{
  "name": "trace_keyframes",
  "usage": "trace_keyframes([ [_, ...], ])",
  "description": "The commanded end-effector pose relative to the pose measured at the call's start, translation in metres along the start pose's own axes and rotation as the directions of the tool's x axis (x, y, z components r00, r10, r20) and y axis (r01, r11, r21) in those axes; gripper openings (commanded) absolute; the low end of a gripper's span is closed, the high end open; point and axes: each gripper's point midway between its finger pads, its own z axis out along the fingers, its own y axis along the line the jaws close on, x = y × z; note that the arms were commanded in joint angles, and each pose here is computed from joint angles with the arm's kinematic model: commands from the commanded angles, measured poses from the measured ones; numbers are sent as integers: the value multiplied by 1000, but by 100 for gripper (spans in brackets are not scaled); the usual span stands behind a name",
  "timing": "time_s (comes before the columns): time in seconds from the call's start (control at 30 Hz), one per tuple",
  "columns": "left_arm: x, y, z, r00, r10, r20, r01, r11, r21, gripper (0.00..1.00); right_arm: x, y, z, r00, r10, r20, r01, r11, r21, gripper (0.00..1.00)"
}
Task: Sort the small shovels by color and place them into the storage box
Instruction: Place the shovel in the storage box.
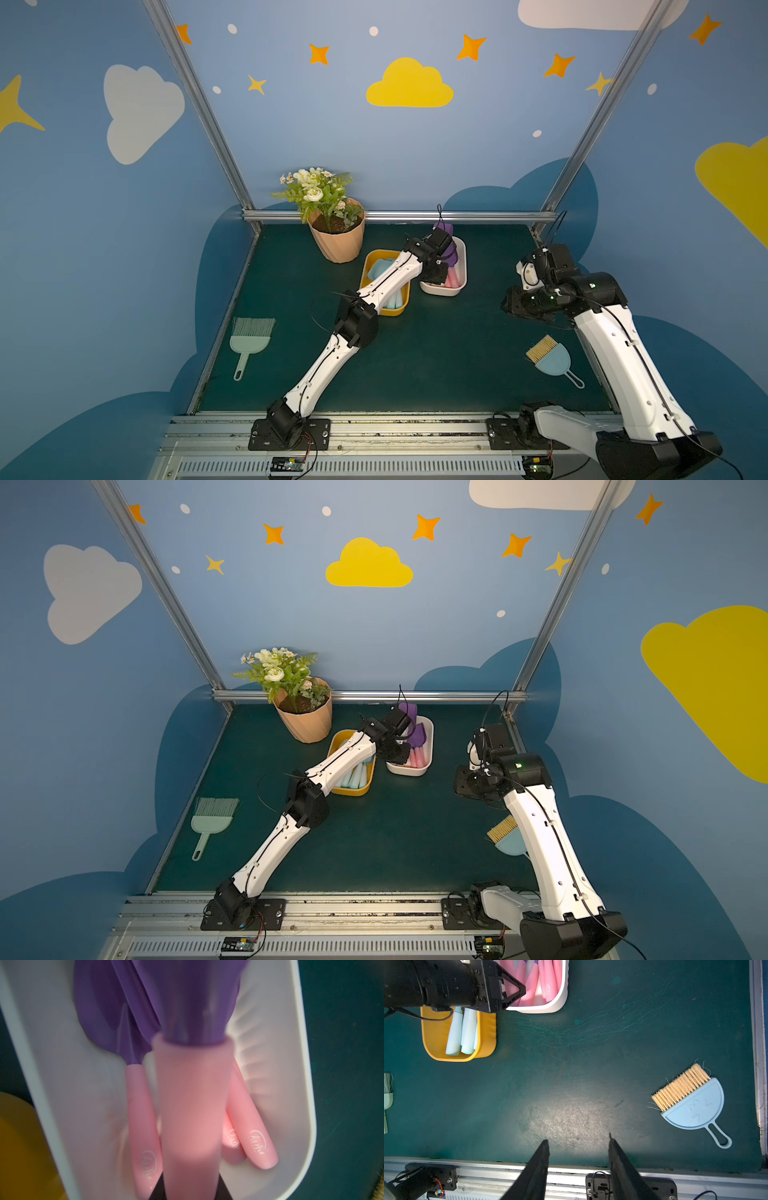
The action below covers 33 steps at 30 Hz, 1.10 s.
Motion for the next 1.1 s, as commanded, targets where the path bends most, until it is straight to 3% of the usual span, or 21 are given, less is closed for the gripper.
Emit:
trace_keyframes([
  [0.0, 15, 5, 14, 998, -16, -58, 15, 1000, -11, 7, 2, -2, 0, 1000, -3, 5, 3, 1000, 3, 48],
  [0.7, 28, 15, 29, 992, -54, -117, 53, 999, -10, 15, 3, -3, -1, 1000, 0, 7, 0, 1000, 1, 48],
  [1.07, 28, 19, 30, 991, -54, -121, 53, 999, -12, 14, 2, -5, -3, 1000, -1, 10, 1, 1000, 3, 48],
])
